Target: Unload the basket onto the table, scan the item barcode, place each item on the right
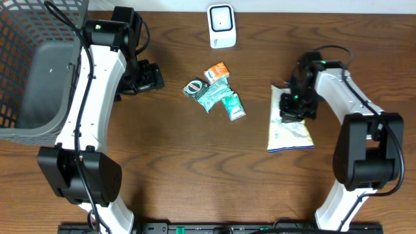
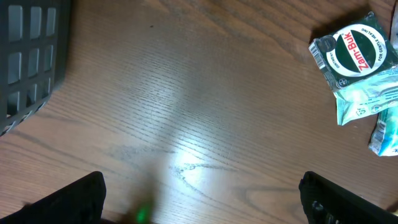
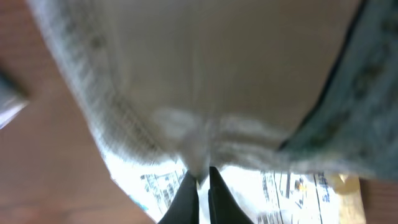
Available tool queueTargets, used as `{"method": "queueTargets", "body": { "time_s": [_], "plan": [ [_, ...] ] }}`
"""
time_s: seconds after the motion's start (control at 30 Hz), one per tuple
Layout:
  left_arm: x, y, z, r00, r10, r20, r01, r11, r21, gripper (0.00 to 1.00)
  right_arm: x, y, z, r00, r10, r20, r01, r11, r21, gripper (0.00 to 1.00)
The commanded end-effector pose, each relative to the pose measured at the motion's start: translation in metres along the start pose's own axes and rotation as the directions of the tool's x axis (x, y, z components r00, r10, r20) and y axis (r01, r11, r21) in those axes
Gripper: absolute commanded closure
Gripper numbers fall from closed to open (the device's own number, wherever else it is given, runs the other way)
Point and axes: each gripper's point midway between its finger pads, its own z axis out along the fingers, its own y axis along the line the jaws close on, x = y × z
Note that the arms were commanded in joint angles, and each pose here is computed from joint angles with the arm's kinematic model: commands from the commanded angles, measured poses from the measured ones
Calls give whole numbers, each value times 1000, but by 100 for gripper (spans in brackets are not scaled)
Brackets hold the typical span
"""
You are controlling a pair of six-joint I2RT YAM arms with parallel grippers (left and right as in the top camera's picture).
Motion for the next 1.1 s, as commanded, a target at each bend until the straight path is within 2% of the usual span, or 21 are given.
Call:
{"method": "queueTargets", "body": {
  "time_s": [0.0, 0.13, 0.3, 0.43, 0.6, 0.7, 0.83, 1.07],
  "plan": [
    [2, 1, -5, 1000, -7, 10, 7, 1000, 7, 2, -16, 28, -35, 997, -45, 56, 48, 997, -63, 99],
    [2, 1, -5, 1000, -7, 10, 7, 1000, 7, 2, -33, 30, -87, 989, -59, 139, 59, 998, 6, 98],
    [2, 1, -5, 1000, -7, 10, 7, 1000, 7, 2, -60, 18, -107, 961, -81, 264, 53, 992, 113, 97],
    [2, 1, -5, 1000, -7, 10, 7, 1000, 7, 2, -68, 12, -81, 959, -74, 274, 45, 993, 113, 99],
    [2, 1, -5, 1000, -7, 11, 7, 1000, 7, 2, -67, -3, -21, 959, -66, 274, 36, 993, 112, 91],
    [2, 1, -5, 1000, -7, 10, 7, 1000, 7, 2, -57, -10, -11, 969, -54, 241, 25, 993, 120, 95],
    [2, 1, -5, 1000, -7, 10, 7, 1000, 7, 2, -58, -2, -46, 970, -49, 238, 22, 993, 116, 95],
    [2, 1, -5, 1000, -7, 10, 7, 1000, 7, 2, -51, 19, -122, 965, -58, 256, 31, 994, 105, 87]
  ]
}}
